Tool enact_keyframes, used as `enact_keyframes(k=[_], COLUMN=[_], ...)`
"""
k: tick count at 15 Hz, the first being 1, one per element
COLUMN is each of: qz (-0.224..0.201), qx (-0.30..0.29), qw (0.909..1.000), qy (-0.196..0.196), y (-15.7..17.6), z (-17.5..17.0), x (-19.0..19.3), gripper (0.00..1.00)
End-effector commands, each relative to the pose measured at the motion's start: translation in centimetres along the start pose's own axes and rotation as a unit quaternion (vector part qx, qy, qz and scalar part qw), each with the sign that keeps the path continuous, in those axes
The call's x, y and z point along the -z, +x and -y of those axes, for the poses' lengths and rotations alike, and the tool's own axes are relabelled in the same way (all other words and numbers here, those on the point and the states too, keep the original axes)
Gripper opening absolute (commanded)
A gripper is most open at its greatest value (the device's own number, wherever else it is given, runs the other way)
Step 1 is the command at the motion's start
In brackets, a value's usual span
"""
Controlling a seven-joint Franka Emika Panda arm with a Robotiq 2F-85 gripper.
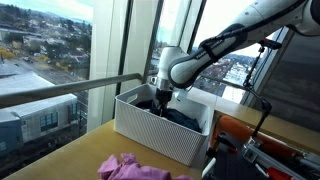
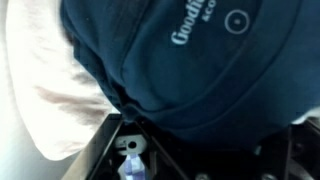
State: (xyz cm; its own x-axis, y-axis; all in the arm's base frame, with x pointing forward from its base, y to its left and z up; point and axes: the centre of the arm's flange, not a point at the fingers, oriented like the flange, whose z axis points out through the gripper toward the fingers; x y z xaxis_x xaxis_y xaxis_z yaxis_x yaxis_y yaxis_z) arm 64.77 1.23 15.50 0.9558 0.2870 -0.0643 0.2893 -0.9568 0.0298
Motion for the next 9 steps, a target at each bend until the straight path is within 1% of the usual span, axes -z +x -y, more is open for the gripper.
enact_keyframes(k=[1, 2, 4, 6, 7, 9], qz=[0.016, 0.015, 0.012, 0.006, 0.002, -0.011], qx=[-0.004, -0.005, -0.007, -0.008, -0.010, -0.012], qw=[0.9998, 0.9999, 0.9999, 0.9999, 0.9999, 0.9998], qy=[-0.006, -0.006, -0.008, -0.011, -0.013, -0.015], y=[-1.8, -2.3, -3.4, -4.3, -4.7, -5.3], z=[0.6, 0.7, 1.0, 1.4, 1.6, 1.9], x=[4.1, 5.6, 8.7, 12.1, 14.0, 17.6], gripper=[0.24, 0.16, 0.12, 0.06, 0.08, 0.08])
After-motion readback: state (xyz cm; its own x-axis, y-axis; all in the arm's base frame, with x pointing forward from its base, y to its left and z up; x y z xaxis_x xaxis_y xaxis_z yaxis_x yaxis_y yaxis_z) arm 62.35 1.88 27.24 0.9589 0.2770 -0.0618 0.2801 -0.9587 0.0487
